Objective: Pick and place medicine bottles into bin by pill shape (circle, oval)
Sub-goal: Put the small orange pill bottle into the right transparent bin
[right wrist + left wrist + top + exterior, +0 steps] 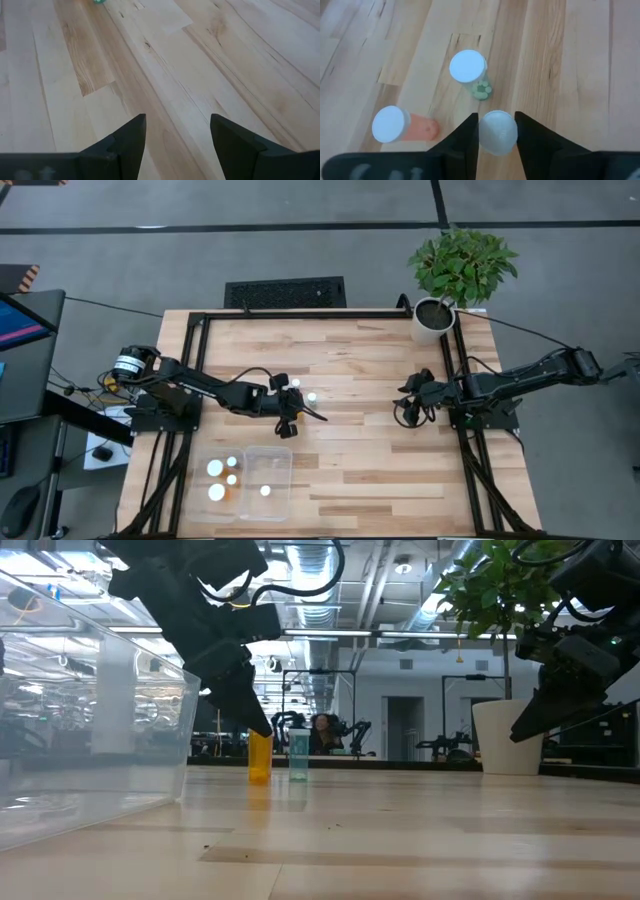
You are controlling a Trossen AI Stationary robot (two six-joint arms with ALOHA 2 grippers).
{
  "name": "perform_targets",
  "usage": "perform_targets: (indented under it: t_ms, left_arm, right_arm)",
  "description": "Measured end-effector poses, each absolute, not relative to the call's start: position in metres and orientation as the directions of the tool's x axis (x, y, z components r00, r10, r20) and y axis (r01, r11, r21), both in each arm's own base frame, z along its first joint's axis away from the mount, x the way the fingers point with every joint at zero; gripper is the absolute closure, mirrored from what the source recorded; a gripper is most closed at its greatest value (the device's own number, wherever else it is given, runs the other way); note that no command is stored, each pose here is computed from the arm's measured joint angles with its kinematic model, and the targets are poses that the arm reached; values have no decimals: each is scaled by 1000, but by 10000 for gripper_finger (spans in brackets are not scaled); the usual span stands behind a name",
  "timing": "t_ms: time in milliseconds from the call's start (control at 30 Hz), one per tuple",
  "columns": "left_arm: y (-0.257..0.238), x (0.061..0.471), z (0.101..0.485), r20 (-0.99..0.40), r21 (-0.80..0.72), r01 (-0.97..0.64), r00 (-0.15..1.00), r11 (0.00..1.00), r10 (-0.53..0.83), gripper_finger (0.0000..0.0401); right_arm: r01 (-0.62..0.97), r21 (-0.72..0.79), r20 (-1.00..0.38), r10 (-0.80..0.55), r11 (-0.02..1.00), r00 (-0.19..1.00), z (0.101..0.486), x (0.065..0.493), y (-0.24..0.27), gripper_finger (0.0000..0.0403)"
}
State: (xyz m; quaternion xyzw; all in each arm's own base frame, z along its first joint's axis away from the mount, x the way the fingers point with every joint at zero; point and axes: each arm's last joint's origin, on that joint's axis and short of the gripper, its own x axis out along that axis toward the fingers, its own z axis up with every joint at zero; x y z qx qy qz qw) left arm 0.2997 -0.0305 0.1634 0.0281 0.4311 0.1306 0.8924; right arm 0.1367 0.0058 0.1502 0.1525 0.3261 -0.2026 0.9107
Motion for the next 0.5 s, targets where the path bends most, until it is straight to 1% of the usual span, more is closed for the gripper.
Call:
perform_targets:
  t_ms: [200, 367, 500]
  left_arm:
    - [-31, 301, 167, -767, 169, -214, 584, 962, 265, 280]
    - [-32, 309, 183, -763, 163, -215, 591, 963, 261, 290]
    - [-38, 320, 205, -743, 148, -207, 621, 967, 247, 297]
  right_arm:
    - [469, 146, -656, -270, 871, 705, 150, 137, 6, 168]
    - [469, 145, -656, -270, 871, 705, 150, 137, 6, 168]
    - [469, 145, -656, -270, 871, 705, 150, 137, 6, 168]
